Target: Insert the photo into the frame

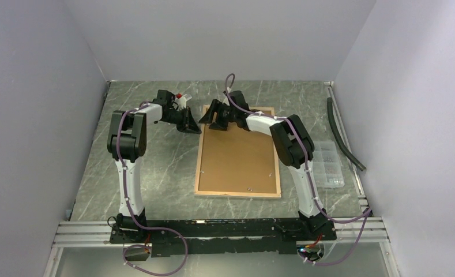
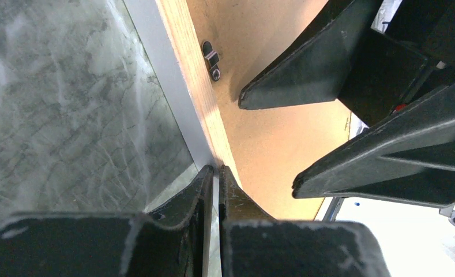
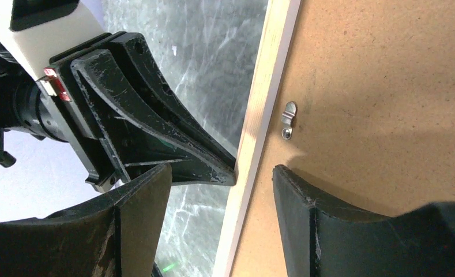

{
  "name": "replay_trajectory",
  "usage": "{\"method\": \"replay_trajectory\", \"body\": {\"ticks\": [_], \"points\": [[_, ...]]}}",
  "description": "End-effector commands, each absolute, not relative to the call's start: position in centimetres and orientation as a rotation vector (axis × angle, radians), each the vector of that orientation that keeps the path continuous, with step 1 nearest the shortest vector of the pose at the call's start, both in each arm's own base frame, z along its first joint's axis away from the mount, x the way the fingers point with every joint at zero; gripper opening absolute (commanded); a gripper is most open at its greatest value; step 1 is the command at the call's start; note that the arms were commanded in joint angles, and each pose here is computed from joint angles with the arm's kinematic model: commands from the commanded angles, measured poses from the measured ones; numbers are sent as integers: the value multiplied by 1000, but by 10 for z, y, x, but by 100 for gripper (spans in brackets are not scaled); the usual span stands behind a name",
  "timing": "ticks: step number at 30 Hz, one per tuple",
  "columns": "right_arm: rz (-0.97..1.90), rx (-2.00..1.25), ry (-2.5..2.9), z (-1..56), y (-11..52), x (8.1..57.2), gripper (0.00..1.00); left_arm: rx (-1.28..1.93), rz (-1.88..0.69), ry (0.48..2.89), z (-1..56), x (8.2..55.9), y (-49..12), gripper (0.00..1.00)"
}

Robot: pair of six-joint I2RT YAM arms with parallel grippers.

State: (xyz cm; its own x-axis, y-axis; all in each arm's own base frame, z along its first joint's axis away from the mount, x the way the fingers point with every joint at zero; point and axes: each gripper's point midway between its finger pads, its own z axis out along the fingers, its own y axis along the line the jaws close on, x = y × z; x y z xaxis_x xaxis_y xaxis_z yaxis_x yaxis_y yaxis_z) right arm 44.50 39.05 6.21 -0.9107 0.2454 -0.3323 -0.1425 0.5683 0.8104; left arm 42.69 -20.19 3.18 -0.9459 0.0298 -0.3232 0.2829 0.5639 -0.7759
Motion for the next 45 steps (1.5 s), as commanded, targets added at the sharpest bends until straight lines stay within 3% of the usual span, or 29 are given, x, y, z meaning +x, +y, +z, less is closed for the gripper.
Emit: {"method": "replay_trajectory", "body": {"ticks": [1,45], "points": [[1267,52,2326,91,380,454,69,277,-1261,2569,16,420,-205,10],[1226,101,2391,43,398,478,66,276,-1282,2570,16,416,-206,9]]}}
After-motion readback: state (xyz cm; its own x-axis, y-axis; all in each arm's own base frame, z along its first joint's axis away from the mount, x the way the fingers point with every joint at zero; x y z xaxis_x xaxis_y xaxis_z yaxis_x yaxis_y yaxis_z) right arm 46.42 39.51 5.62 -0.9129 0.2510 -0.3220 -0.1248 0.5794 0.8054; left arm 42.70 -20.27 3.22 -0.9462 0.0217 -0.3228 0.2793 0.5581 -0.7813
